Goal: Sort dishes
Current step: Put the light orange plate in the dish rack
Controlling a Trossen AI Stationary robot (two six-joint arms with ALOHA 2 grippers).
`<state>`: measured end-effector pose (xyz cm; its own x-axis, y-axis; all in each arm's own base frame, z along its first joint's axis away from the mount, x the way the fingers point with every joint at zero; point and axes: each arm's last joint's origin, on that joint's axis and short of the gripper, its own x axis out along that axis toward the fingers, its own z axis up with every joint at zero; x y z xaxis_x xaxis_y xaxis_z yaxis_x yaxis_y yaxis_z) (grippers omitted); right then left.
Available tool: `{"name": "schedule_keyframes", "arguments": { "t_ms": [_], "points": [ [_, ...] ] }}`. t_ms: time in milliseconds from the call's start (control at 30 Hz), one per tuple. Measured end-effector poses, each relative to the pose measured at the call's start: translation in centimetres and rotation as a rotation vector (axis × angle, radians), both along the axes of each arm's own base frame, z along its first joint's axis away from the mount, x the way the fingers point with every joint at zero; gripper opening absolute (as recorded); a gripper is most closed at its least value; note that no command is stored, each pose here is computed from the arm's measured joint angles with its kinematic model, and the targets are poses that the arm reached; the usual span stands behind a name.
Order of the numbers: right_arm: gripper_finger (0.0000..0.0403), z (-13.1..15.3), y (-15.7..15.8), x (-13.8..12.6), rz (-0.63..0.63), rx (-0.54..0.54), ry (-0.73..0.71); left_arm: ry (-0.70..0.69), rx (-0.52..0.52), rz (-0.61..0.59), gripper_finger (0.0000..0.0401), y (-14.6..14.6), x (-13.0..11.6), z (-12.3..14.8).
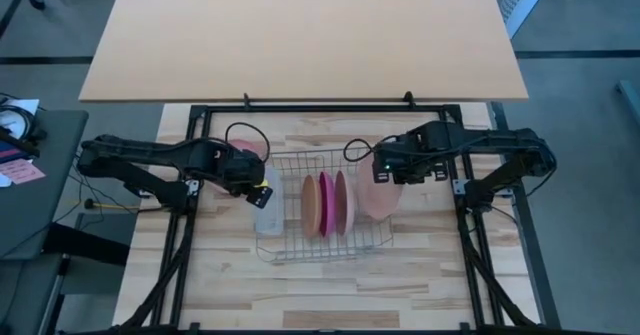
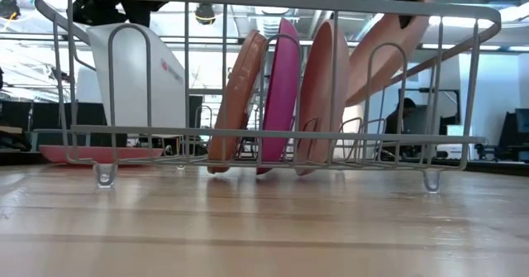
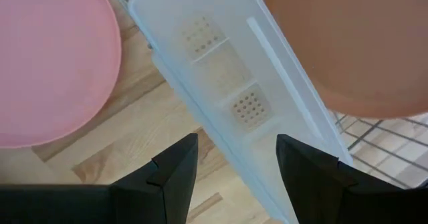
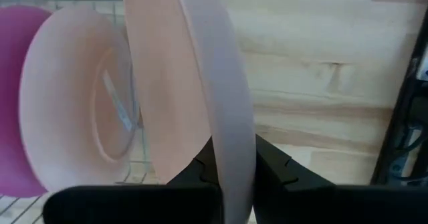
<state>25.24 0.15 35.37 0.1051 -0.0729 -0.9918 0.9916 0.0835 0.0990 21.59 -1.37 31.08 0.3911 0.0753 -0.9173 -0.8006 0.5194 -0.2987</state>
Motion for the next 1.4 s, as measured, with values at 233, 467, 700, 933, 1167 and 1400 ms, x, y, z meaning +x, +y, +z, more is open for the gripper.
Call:
{"name": "schedule_keyframes", "arguments": {
  "t_ms": [233, 467, 700, 933, 1167, 1400],
  "points": [
    [0.0045, -0.4, 0.5, 0.2, -0.035, -0.007, 0.023, 0.011, 0.009, 0.001, 0.0196, 0.5, -0.1, 0.0],
    [0.0045, -2.0, 1.3, 1.8, 0.02, 0.005, 0.088, 0.02, 0.02, 0.007, 0.0196, 2.4, -0.1, 0.0],
    [0.0045, -2.0, 1.8, 1.8, -0.001, 0.015, 0.091, 0.025, 0.017, -0.023, 0.0196, 4.1, -0.2, 0.0],
    [0.0045, -0.8, 1.6, 1.2, -0.057, -0.002, 0.033, 0.021, 0.016, 0.002, 0.0196, 4.8, -0.3, 0.0],
    [0.0045, -0.7, 1.6, 1.2, -0.053, 0.005, 0.033, 0.017, 0.034, -0.008, 0.0196, 5.5, -0.3, 0.0],
    [0.0045, -0.7, 1.7, 1.2, -0.026, 0.006, 0.035, -0.086, 0.02, -0.129, 0.0196, 5.8, 0.5, 0.4]
  ]
}}
